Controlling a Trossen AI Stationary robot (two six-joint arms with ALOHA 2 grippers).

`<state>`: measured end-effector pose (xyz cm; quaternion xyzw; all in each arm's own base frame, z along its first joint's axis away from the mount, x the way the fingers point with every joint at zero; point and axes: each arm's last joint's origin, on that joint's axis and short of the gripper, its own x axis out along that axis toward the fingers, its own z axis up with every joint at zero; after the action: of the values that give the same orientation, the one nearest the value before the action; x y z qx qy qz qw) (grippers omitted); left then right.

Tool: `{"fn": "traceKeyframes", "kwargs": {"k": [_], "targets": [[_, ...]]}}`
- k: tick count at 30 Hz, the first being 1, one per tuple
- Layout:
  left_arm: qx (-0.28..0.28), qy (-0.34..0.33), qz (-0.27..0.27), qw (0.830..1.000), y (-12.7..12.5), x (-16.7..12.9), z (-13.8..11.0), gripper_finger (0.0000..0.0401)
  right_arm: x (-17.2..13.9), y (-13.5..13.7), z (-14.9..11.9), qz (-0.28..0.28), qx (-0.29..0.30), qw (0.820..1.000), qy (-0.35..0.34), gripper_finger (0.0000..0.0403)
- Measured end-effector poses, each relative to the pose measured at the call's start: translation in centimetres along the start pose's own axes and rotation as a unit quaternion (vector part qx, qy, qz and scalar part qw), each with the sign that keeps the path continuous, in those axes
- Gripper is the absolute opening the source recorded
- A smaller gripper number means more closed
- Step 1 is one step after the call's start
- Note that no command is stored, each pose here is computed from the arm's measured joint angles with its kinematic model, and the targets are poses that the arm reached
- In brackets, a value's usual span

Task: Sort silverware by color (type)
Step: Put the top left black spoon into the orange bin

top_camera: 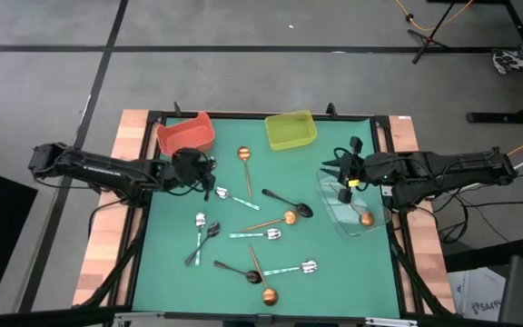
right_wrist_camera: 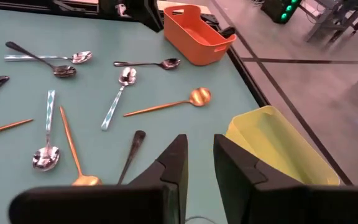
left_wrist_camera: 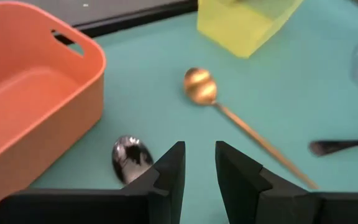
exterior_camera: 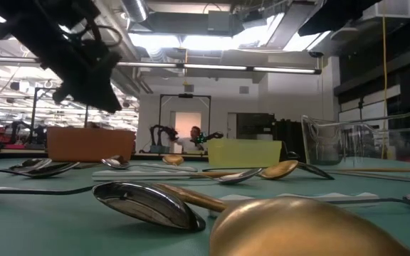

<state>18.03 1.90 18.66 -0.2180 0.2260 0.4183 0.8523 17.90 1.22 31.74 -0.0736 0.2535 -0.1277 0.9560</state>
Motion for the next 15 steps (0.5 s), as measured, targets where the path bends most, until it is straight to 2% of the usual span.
{"fn": "traceKeyframes", "kwargs": {"k": [4,15], "targets": [[0.021,0.021,0.021,0.999,-0.2,1.0,-0.9,0.0082,0.0,0.0,0.0,0.0,0.0,1.0,0.0,0.0067],[0.017,0.08,0.067,0.994,-0.5,3.4,-3.2,0.0082,0.0,0.0,0.0,0.0,0.0,1.0,0.001,0.0067]]}}
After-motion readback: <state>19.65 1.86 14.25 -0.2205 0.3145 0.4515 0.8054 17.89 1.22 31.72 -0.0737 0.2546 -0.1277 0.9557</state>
